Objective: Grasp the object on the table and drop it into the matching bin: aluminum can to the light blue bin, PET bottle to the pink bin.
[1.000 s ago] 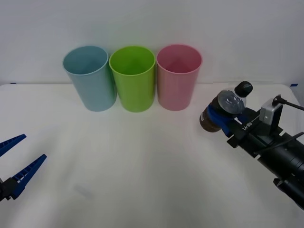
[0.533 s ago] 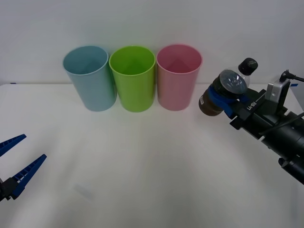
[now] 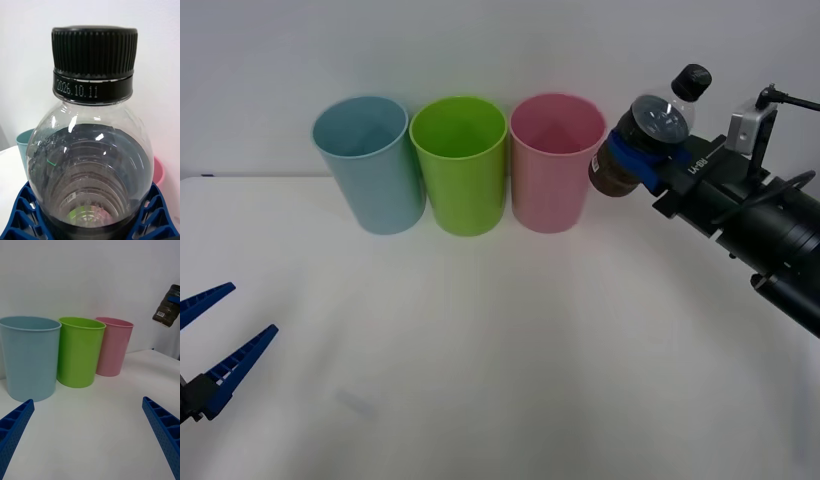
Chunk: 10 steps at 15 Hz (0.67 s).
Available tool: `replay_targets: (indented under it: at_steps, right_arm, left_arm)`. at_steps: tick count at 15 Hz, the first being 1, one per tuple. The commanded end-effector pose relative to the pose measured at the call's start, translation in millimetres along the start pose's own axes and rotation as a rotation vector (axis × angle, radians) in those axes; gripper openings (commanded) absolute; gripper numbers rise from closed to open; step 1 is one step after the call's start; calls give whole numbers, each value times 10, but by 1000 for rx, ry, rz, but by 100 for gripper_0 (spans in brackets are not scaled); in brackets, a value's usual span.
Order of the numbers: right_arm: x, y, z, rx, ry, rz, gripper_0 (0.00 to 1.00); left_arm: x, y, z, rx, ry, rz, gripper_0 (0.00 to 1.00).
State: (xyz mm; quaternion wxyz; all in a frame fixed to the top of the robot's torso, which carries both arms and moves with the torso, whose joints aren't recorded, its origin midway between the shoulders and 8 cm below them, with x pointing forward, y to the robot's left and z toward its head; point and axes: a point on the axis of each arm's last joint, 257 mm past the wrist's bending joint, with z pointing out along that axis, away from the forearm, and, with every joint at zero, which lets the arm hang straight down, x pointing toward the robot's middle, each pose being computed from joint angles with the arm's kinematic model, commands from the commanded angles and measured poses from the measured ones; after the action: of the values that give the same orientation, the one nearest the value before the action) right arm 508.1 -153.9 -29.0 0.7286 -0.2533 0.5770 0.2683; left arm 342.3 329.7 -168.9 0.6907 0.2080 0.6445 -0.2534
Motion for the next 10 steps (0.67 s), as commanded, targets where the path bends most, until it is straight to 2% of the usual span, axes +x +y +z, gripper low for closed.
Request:
replay_targets:
  at_steps: [1,10]
  right_arm:
    - [-20,-101,185,-5,3,8,0]
    - [-93,-281,830,-32,23,40,0]
  left_arm:
    - [0,0,0,0,0,0,100]
    - [0,0,0,0,0,0,100]
